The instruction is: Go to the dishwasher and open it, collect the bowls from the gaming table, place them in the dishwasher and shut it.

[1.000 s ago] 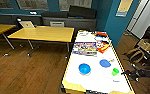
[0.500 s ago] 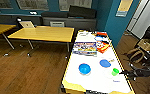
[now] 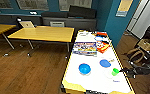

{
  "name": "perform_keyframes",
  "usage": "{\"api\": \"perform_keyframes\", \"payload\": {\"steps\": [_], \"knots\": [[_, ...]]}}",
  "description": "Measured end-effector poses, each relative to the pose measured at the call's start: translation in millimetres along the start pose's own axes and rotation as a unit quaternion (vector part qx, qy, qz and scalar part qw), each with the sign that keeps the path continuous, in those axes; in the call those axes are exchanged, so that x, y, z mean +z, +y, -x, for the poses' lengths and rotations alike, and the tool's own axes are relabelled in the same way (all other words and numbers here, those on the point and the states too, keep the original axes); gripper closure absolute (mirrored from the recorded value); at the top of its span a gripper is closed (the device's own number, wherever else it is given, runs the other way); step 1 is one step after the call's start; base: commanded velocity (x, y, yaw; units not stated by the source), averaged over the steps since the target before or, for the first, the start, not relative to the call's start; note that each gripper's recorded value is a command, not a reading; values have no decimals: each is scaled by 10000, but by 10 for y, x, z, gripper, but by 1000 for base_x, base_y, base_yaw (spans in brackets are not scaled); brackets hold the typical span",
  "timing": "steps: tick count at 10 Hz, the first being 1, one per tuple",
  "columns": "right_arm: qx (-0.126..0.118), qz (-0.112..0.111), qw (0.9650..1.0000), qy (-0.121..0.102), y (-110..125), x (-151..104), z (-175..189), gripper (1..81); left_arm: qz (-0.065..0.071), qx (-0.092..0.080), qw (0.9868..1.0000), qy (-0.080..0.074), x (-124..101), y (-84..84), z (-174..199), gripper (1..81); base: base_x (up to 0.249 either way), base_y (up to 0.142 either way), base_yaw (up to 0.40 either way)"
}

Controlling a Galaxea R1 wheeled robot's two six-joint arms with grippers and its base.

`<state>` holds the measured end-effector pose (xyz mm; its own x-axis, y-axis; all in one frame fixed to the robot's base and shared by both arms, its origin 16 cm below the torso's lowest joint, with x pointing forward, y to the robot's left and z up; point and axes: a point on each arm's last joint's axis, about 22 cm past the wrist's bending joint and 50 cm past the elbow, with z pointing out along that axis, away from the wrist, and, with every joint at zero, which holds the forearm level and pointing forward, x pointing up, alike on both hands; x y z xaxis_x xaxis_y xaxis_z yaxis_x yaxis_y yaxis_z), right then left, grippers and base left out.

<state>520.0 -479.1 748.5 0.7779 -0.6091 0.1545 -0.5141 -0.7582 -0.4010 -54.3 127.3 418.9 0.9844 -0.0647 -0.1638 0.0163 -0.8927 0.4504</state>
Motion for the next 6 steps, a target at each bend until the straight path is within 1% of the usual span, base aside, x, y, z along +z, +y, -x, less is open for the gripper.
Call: {"api": "perform_keyframes", "payload": {"steps": [2, 4, 6], "knots": [[13, 13, 10000, 2, 22, -7, -2, 10, 17, -1, 10000, 16, 8, 24, -4, 10, 0, 0, 0], [59, 79, 9999, 47, 127, -64, -46, 10, 31, 3, 10000, 15, 15, 46, -6, 10, 0, 0, 0], [50, 71, 10000, 32, 109, -51, -33, 10, 31, 3, 10000, 18, 15, 46, -7, 10, 0, 0, 0]]}}
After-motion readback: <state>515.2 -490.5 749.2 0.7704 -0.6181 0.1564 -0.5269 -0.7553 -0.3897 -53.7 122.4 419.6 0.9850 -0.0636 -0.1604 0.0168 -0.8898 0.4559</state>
